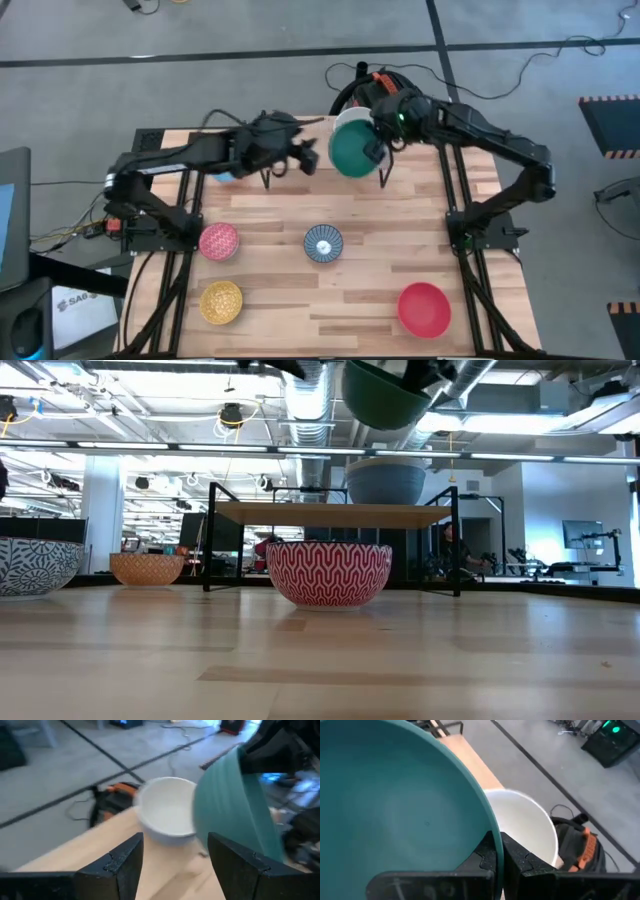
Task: Place and stack bowls onto a shelf
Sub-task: Stack the green bowl on top of the white bowl on the shelf
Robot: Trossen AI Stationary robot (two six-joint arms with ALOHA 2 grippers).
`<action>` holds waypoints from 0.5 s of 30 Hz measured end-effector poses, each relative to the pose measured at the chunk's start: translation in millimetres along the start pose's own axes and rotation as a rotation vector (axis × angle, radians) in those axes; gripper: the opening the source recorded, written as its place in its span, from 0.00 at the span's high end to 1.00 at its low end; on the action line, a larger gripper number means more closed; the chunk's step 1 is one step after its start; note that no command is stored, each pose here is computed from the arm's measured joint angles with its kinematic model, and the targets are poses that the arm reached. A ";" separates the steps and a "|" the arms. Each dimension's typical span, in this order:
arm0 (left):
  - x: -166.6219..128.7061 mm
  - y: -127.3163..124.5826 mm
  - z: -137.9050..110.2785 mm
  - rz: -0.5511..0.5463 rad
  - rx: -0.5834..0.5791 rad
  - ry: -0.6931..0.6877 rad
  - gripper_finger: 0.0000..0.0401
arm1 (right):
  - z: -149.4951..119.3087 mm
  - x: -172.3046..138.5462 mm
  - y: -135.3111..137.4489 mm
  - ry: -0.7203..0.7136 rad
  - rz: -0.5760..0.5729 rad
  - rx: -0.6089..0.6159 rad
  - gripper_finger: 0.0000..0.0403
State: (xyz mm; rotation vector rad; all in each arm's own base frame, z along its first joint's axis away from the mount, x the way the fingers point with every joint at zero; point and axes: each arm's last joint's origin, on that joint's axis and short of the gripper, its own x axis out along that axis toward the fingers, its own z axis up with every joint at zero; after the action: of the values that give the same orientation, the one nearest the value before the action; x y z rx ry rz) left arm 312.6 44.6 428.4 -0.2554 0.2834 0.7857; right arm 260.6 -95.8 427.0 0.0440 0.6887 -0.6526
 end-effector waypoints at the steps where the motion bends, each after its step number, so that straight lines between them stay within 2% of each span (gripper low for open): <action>1: -8.4 4.8 -1.2 0.023 0.011 0.010 0.49 | 4.9 1.7 -3.7 0.002 -0.005 0.007 0.93; 4: -25.3 14.1 -12.3 0.075 0.022 0.035 0.49 | 22.2 3.6 -17.3 -0.027 -0.011 0.026 0.93; 9: -35.6 26.1 -49.3 0.100 0.003 0.077 0.49 | 32.5 16.7 -50.1 0.025 -0.044 0.091 0.93; 12: -33.2 29.8 -72.5 0.068 -0.054 0.085 0.49 | 27.1 30.6 -72.5 0.103 -0.047 0.150 0.93; 15: -28.9 30.9 -89.9 -0.016 -0.108 0.088 0.49 | 14.8 50.3 -96.4 0.224 -0.024 0.220 0.93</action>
State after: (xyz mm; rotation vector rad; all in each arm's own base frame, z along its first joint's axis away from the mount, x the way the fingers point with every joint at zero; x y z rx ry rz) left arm 256.9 17.2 350.9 -0.3939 0.3222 0.7761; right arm 243.2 -204.1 424.6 0.3162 0.8310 -0.7512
